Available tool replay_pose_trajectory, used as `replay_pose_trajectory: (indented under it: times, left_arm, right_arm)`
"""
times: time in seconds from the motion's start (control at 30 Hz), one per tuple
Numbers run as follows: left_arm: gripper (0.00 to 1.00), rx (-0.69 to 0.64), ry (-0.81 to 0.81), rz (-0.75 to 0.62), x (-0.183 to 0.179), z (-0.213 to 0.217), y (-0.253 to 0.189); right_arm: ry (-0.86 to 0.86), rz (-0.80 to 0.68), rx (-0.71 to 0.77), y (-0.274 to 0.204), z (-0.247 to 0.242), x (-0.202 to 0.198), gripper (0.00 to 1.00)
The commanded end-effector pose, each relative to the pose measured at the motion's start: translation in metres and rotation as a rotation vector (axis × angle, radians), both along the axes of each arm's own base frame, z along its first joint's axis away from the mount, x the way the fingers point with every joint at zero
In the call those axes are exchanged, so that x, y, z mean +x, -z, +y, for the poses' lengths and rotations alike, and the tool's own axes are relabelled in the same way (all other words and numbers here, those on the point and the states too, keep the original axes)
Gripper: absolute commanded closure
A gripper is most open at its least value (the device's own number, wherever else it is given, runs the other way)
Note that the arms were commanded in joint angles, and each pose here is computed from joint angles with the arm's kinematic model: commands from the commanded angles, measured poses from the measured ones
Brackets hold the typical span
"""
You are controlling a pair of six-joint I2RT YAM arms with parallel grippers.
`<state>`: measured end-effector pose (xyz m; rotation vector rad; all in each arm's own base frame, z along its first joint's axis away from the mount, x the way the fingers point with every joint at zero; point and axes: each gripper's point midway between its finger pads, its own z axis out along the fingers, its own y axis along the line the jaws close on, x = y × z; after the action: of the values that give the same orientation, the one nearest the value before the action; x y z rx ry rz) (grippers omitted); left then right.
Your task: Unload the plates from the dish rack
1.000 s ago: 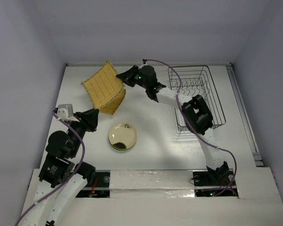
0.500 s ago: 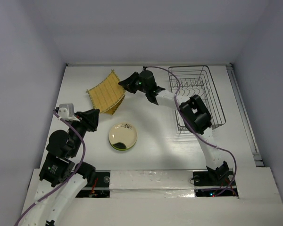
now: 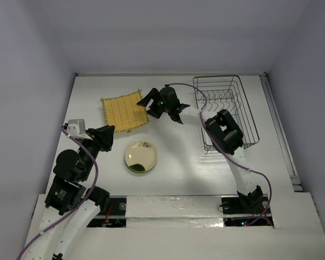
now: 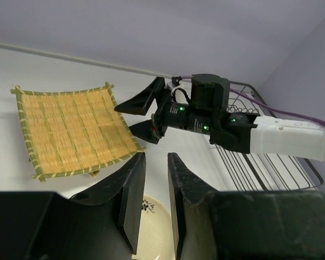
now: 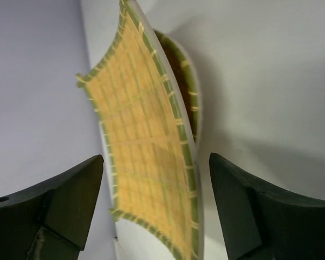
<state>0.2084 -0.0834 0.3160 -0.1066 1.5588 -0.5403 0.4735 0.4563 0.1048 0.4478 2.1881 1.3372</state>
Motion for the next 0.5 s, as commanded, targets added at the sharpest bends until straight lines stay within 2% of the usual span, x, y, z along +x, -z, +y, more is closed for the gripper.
replay_pose_trajectory:
  times: [0.0,0.17,0.23,0.43,0.47]
  left_arm:
    - [0.79,-0.006,0.005,-0.024,0.003,-0.002,-0.005]
    - [0.79,-0.007,0.003,-0.024,0.003,-0.001,-0.005]
    - [0.75,-0.008,0.002,-0.025,0.002,-0.001,-0.005]
    - [0.53,-0.011,-0.001,-0.028,0.003,-0.001,-0.005]
    - [0.47,-0.010,0.000,-0.026,0.003,-0.001,-0.005]
  right_arm:
    - [0.045,-0.123,-0.034,-0.057,-0.014,0.006,0.15]
    - [0.092,-0.175,-0.123,-0.068,-0.032,0.008,0.09]
    - [0.108,-0.197,-0.145,-0.078,-0.038,0.008,0.05]
    - [0.123,-0.280,-0.198,-0.099,-0.057,0.000,0.04]
    - [0.122,-0.331,-0.178,-0.124,-0.061,-0.006,0.04]
